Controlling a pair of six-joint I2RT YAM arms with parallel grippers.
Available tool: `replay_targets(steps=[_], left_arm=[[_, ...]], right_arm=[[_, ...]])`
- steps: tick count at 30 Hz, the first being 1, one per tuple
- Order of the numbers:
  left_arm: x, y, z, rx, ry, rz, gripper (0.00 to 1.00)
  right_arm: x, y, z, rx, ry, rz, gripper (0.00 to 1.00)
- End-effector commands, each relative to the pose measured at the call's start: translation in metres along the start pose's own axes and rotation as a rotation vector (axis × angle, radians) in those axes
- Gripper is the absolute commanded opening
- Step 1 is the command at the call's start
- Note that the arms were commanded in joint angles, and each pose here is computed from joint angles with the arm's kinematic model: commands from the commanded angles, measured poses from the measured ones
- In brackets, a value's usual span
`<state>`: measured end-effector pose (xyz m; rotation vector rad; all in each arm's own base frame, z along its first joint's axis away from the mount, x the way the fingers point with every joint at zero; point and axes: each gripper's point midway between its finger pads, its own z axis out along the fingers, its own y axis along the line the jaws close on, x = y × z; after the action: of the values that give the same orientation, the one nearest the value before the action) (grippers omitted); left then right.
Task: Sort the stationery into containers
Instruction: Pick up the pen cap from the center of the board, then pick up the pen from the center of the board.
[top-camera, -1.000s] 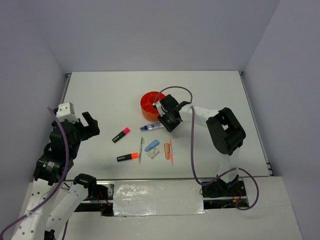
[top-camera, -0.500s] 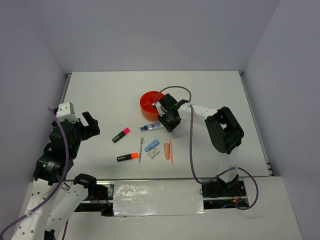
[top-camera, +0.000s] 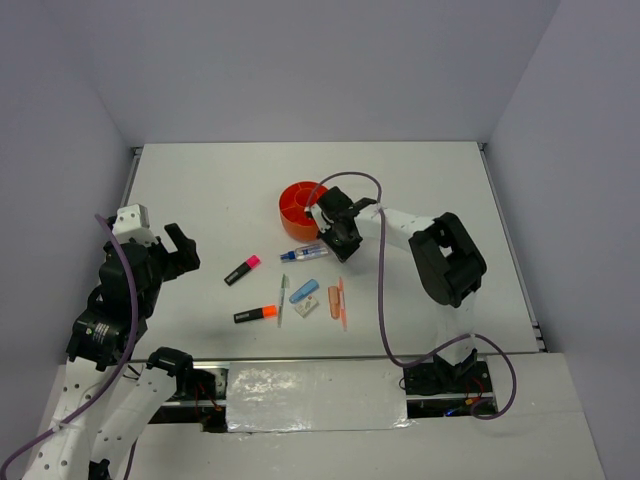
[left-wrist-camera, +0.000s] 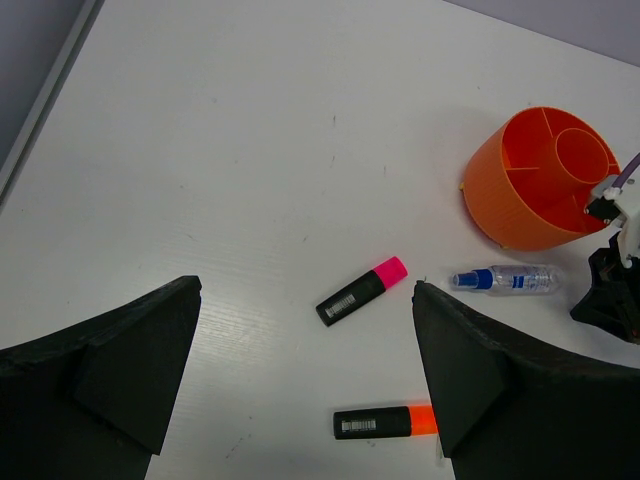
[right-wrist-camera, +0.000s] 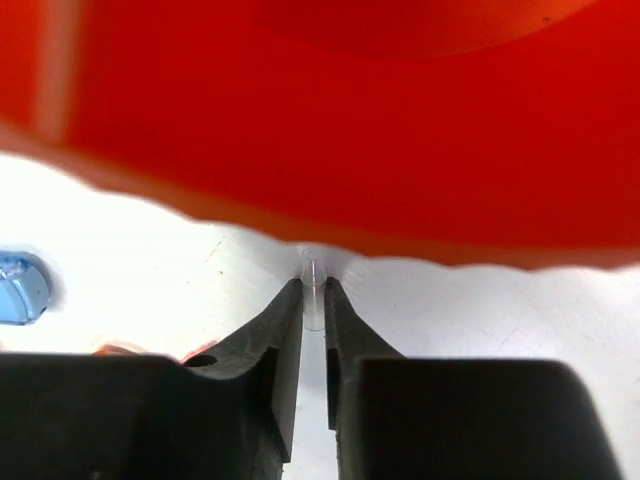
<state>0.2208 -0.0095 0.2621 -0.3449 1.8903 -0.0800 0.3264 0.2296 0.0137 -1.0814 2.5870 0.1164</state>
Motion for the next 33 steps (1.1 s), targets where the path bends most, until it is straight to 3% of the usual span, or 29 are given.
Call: replay_targets(steps=[1, 3, 11, 18, 24, 25, 27, 28, 29, 30, 33], left_arm=[[-0.011, -0.005, 0.0, 0.022, -0.039, -0.007, 0.99], [-0.012, -0.005, 0.0, 0.021, -0.038, -0.006, 0.99], [-0.01, -0.006, 0.002, 0.02, -0.028, 0.0, 0.99], [-0.01, -0.026, 0.004, 0.103, 0.014, -0.017, 0.99], [0.017, -0.106, 0.017, 0.388, 0.154, -0.142, 0.99], [0.035, -0.134, 0.014, 0.439, 0.219, -0.129, 0.99], [0.038, -0.152, 0.017, 0.368, 0.198, -0.101, 0.99], [0.056, -0.185, -0.006, 0.442, 0.231, -0.039, 0.99], [0.082, -0.201, -0.003, 0.398, 0.28, 0.009, 0.99], [0.078, -0.225, -0.02, 0.414, 0.245, 0.033, 0.99], [0.111, -0.271, -0.024, 0.395, 0.312, 0.097, 0.97]], right_arm=[[0.029, 0.002, 0.003, 0.022, 0.086, 0.006, 0.14], [0.025, 0.001, -0.001, 0.03, 0.058, 0.014, 0.0], [0.018, -0.003, -0.035, 0.066, -0.074, 0.102, 0.0], [0.002, -0.023, -0.111, 0.129, -0.344, 0.31, 0.0], [0.015, -0.054, -0.175, 0.251, -0.566, 0.595, 0.0], [0.025, -0.064, -0.184, 0.306, -0.574, 0.636, 0.0], [0.034, -0.071, -0.208, 0.337, -0.633, 0.685, 0.0], [0.041, -0.073, -0.214, 0.355, -0.629, 0.699, 0.0], [0.049, -0.08, -0.222, 0.398, -0.633, 0.723, 0.0], [0.059, -0.083, -0.233, 0.423, -0.643, 0.745, 0.0], [0.087, -0.099, -0.262, 0.54, -0.674, 0.824, 0.0]])
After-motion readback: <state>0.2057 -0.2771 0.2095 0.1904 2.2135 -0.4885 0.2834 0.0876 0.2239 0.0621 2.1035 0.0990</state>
